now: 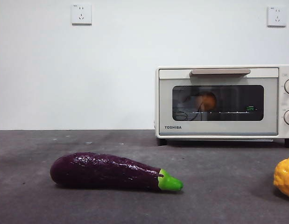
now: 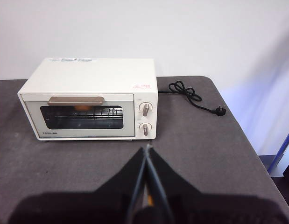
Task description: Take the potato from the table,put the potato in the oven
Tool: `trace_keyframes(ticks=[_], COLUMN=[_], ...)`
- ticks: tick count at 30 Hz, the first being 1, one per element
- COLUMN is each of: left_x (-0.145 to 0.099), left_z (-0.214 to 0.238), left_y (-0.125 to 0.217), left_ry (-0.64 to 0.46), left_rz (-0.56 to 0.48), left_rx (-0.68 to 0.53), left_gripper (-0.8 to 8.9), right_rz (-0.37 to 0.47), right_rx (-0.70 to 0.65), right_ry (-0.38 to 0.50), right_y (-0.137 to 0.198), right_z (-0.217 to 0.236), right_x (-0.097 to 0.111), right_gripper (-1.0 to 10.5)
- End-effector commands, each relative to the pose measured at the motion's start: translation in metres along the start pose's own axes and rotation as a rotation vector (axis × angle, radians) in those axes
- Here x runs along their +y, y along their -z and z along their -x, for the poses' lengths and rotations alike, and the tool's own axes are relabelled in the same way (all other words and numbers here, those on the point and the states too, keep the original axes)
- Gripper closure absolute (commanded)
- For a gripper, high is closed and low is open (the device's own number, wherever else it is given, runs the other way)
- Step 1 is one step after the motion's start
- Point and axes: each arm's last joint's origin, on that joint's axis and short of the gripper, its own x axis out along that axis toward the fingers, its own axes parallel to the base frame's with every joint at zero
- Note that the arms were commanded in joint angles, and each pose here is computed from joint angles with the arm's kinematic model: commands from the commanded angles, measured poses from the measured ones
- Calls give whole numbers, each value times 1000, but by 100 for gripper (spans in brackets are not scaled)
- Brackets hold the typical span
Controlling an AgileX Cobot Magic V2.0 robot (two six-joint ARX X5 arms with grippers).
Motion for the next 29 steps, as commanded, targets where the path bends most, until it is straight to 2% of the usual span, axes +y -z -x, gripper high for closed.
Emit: trace_keyframes(ticks=[1,6,9,17,21,29], left_x=[10,14,10,-3,-12,-30], left_z=[18,43,49,34,21,-7], left_y=[5,24,48,151,200,273], left_ry=[-69,-204,-265,-373,-347,-241], left_rz=[-19,-47,-59,-14,12,42], left_rx=[-15,-110,-169,-130,-136,-277], left_gripper=[817,817,817,818,817,817], right_rz=[-4,-4,-4,-4,-4,-4], right_rx=[18,18,18,18,18,18], right_ry=[-3,-2,-2,-2,-2,-2], right_y=[3,3,3,3,3,3], right_z=[1,1,1,1,1,1], right_x=[0,0,0,0,0,0], right_gripper=[946,946,946,946,946,946])
